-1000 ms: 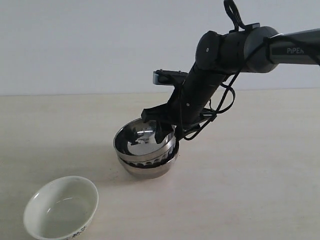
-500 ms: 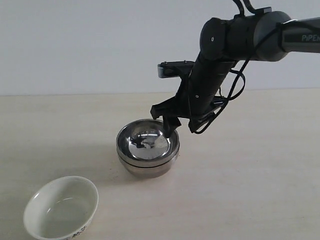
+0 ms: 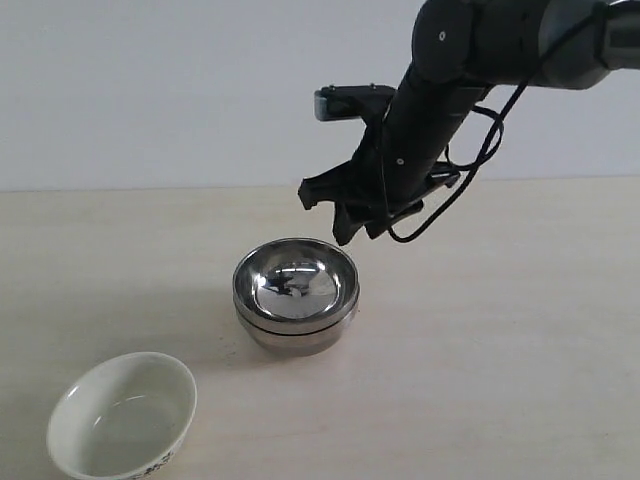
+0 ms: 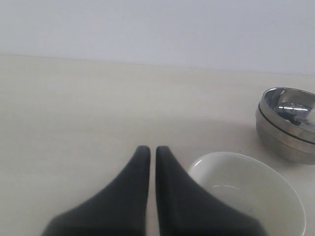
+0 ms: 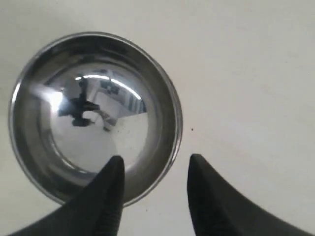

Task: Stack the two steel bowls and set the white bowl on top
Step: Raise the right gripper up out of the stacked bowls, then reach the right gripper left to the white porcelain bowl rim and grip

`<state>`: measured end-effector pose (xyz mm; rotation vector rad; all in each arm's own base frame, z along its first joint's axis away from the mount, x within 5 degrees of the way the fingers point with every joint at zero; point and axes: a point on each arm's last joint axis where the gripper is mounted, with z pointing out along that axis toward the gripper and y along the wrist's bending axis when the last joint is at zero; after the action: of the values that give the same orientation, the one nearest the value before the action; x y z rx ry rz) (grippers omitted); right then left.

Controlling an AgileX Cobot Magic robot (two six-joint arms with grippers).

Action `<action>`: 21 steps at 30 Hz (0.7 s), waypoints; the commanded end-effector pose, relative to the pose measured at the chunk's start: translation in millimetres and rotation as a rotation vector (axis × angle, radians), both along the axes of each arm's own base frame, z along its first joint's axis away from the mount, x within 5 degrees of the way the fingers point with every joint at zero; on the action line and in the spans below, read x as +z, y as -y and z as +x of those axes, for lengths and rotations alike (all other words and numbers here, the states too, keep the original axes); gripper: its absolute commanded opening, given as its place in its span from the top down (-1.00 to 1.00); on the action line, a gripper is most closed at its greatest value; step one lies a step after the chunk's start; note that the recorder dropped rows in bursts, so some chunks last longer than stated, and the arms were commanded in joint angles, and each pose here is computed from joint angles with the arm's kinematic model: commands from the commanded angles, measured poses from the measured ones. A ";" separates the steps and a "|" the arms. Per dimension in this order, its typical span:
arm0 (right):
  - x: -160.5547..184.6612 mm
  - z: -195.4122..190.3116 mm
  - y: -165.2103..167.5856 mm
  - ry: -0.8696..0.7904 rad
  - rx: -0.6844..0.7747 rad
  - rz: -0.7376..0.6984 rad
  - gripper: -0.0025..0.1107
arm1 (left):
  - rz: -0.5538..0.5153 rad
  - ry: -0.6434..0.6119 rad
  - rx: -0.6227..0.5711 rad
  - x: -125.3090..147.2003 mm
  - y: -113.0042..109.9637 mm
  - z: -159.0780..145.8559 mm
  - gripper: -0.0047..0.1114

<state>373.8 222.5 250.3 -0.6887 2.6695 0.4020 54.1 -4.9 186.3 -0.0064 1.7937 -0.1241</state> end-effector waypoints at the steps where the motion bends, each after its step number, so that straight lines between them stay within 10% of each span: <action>1: 21.9 -23.0 -23.2 0.084 0.186 -0.004 0.31 | 0.001 0.002 0.003 -0.9 -0.2 0.0 0.85; 6: 25.3 -57.7 -70.7 0.166 0.356 -0.020 0.04 | 0.001 0.002 0.003 -0.9 -0.2 0.0 0.85; 21: 19.4 -109.6 -132.5 0.262 0.488 -0.009 0.05 | 0.001 0.002 0.003 -0.9 -0.2 0.0 0.85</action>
<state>269.7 346.2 271.3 -1.2898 2.2739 0.3852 54.1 -4.9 186.3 -0.0064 1.7937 -0.1241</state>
